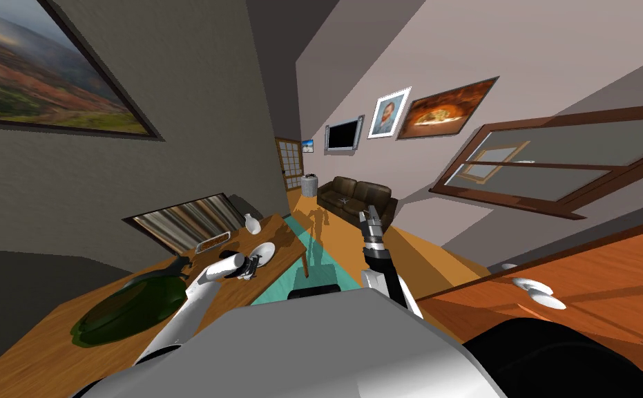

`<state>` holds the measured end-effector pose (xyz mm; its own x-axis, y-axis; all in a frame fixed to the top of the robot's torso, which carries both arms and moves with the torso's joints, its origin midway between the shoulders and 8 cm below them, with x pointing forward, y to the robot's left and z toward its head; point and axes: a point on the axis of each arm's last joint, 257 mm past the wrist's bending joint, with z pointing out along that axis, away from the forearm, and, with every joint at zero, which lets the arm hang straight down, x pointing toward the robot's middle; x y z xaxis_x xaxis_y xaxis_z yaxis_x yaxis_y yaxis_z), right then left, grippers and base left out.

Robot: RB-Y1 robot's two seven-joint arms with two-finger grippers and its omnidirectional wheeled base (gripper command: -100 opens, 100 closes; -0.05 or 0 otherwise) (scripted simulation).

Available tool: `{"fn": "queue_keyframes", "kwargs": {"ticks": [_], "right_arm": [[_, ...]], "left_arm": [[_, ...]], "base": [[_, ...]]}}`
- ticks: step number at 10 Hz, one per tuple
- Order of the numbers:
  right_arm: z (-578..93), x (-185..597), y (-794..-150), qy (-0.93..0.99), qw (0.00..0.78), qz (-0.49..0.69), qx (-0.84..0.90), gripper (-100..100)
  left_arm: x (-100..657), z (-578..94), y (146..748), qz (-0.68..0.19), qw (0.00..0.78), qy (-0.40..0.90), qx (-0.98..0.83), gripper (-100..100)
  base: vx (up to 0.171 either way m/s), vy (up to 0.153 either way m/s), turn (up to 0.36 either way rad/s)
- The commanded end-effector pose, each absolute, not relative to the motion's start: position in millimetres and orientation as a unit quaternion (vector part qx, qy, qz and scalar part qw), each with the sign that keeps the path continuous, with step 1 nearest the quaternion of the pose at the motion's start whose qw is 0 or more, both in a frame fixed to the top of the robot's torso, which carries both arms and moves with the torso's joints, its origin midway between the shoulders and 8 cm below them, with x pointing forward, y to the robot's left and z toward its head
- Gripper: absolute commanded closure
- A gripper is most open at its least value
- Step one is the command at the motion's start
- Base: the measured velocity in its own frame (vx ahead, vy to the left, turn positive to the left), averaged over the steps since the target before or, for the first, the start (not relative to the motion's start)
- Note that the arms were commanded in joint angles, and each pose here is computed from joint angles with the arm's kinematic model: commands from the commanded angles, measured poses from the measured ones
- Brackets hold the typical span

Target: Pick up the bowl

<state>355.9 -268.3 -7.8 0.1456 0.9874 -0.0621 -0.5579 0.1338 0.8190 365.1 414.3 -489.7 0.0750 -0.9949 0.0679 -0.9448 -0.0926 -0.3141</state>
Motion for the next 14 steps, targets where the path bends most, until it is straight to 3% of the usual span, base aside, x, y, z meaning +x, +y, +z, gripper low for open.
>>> {"fn": "queue_keyframes", "kwargs": {"ticks": [1, 2, 6, 7, 8, 14], "right_arm": [[-7.8, 355.9, -268.3, 0.323, 0.680, 0.568, 0.332, 0], [-7.8, 356.0, -268.3, 0.323, 0.680, 0.568, 0.332, 0], [-7.8, 356.0, -268.3, 0.323, 0.680, 0.568, 0.332, 0], [-7.8, 356.0, -268.3, 0.323, 0.680, 0.568, 0.332, 0], [-7.8, 356.0, -268.3, 0.323, 0.680, 0.568, 0.332, 0], [-7.7, 356.0, -268.3, 0.323, 0.680, 0.568, 0.332, 0]], "left_arm": [[365.1, -489.7, 414.3, -0.133, 0.094, 0.667, -0.727, -100], [364.7, -489.9, 415.0, -0.133, 0.095, 0.669, -0.726, 100], [364.0, -490.3, 414.8, -0.133, 0.094, 0.668, -0.726, 100], [363.8, -490.5, 414.7, -0.133, 0.093, 0.668, -0.727, 0], [375.8, -487.1, 404.6, -0.131, 0.095, 0.662, -0.732, 100], [401.8, -479.2, 380.6, -0.128, 0.097, 0.641, -0.751, 100]], "base": [[0.032, -0.037, 0.032], [0.005, -0.007, -0.005], [0.000, 0.000, 0.000], [0.000, 0.000, 0.000], [-0.063, 0.064, -0.202], [-0.098, 0.100, -0.112]]}}
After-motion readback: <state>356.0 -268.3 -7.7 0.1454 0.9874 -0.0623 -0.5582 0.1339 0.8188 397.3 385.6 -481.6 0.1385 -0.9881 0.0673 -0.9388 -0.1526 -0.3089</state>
